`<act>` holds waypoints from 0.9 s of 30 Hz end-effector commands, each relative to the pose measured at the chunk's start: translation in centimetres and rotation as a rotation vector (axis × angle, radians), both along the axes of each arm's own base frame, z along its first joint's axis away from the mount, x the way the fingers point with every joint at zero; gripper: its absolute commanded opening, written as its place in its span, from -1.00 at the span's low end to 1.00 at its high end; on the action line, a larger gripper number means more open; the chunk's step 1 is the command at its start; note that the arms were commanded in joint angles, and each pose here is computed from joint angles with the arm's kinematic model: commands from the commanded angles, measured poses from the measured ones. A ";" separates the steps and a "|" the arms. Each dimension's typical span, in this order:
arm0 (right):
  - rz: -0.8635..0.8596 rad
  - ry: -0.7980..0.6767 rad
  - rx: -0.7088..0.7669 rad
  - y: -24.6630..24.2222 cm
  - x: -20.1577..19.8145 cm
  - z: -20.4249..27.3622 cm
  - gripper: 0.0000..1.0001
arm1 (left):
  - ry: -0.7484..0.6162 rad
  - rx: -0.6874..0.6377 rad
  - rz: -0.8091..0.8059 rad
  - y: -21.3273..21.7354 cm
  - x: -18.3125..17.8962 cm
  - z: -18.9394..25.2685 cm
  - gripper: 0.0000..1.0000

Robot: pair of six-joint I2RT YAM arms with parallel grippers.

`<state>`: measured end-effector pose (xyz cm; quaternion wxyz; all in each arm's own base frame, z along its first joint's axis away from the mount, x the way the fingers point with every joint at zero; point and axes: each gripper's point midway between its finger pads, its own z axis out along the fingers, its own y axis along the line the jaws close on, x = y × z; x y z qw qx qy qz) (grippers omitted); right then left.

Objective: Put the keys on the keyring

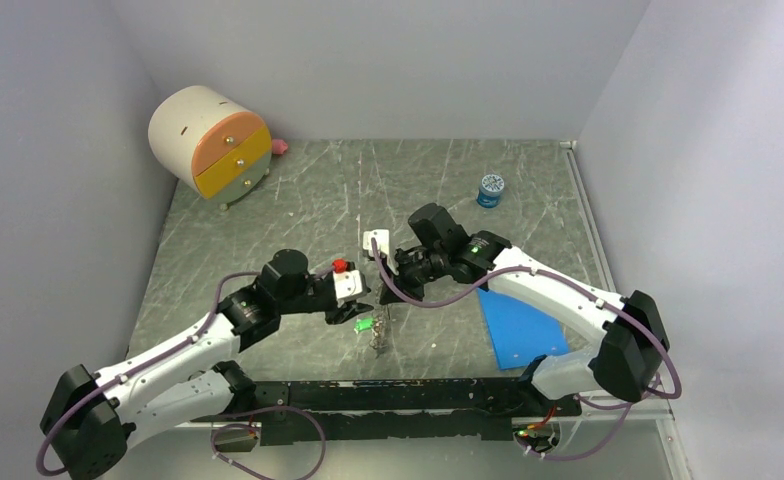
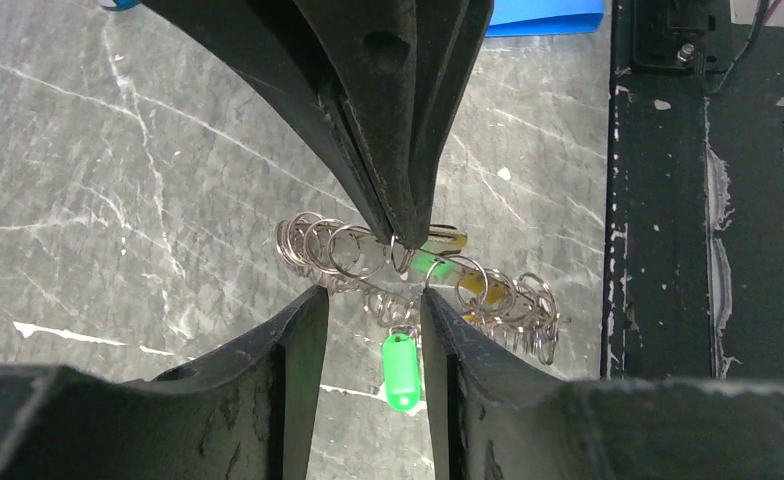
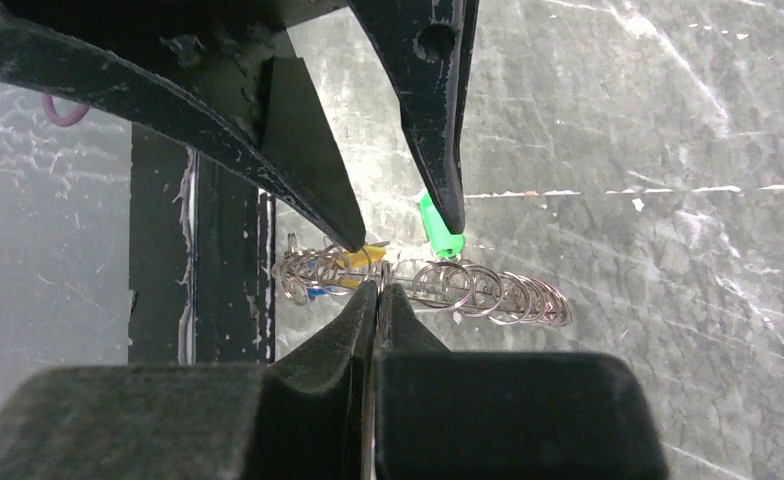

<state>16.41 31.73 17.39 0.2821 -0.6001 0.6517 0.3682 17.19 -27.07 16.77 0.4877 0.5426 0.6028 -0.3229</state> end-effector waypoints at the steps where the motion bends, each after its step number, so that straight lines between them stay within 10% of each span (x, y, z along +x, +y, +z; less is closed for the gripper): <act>1: 0.023 -0.085 0.063 0.6 0.4 3.2 -1.00 | -0.068 -0.048 -0.068 -0.9 -0.4 2.7 -0.14; 27: 0.054 -0.071 0.096 1.3 0.1 3.2 -1.00 | -0.042 -0.103 -0.127 -2.7 -0.8 3.0 -0.91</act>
